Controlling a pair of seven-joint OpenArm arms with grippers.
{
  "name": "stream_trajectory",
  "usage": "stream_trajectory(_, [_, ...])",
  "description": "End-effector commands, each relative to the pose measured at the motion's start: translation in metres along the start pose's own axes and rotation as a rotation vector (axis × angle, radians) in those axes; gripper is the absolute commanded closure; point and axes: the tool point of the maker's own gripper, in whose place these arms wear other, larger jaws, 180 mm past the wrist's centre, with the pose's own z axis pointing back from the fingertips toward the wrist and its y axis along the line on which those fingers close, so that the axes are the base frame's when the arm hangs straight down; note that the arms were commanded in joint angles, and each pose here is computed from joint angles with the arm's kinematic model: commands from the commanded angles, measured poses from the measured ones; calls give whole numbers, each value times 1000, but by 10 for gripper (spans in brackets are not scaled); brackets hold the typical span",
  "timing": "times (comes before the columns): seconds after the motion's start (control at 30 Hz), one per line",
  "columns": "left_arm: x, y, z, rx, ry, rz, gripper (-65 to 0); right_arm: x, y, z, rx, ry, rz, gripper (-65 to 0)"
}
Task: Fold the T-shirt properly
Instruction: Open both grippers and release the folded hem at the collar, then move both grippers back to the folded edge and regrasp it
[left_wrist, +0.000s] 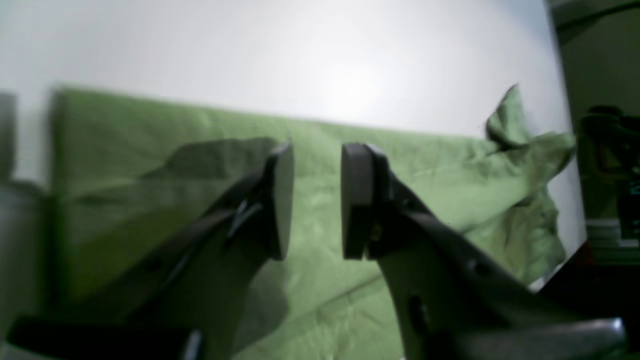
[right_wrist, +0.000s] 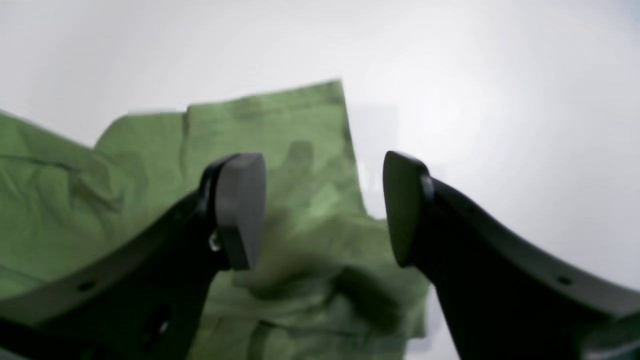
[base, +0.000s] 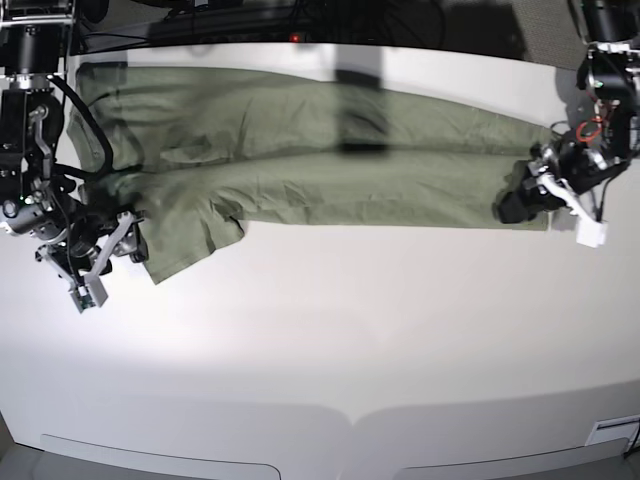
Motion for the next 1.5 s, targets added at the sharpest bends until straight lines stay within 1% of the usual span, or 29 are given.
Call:
stream_trajectory(0.0, [17, -5, 1, -14, -50, -28, -163, 13, -5, 4, -10, -36, 9, -369])
stream_trajectory(0.17, [-1, -4, -1, -1, -17, -14, -163, -15, 6, 1, 9, 29, 2, -369])
stream_trajectory(0.3, [-21, 2, 6, 19, -2, 15, -163, -50, 3, -4, -21, 89, 13, -369])
stream_trajectory(0.43, [-34, 16, 11, 94, 9, -25, -163, -76, 0, -20, -9, 146, -65, -369])
stream_trajectory(0.53, [-38, 20, 12, 113, 28, -40, -160, -89, 2, -32, 4, 182, -121, -369])
stream_trajectory(0.6, [-39, 23, 13, 129, 31, -58, -154, -91, 5, -39, 13, 185, -151, -369])
stream_trajectory(0.7, [-36, 31, 14, 174, 22, -111, -154, -83, 7, -50, 20, 163, -178, -369])
stream_trajectory(0.77, [-36, 35, 15, 198, 27, -141, -154, -75, 7, -56, 13, 154, -173, -369])
stream_trajectory(0.9, [-37, 37, 15, 206, 32, -149, -154, -69, 11, -67, 9, 143, -178, -369])
stream_trajectory(1.0, [-35, 38, 15, 208, 13, -149, -154, -70, 15, -75, 14, 147, -197, -369])
stream_trajectory(1.1, [-33, 45, 15, 240, -2, -182, -154, -68, 16, -81, 22, 148, -218, -369])
stream_trajectory(1.2, [-25, 50, 14, 253, -50, -197, -154, -60, 15, -84, 22, 130, -224, -369])
stream_trajectory(1.27, [-18, 51, 11, 252, -61, -196, -154, -54, 14, -84, 21, 118, -224, -369])
stream_trajectory(1.4, [4, 52, 3, 264, -69, -251, -154, -47, 11, -85, 20, 103, -225, -369])
stream_trajectory(1.47, [12, 50, -1, 261, -62, -258, -154, -42, 11, -85, 22, 94, -226, -369])
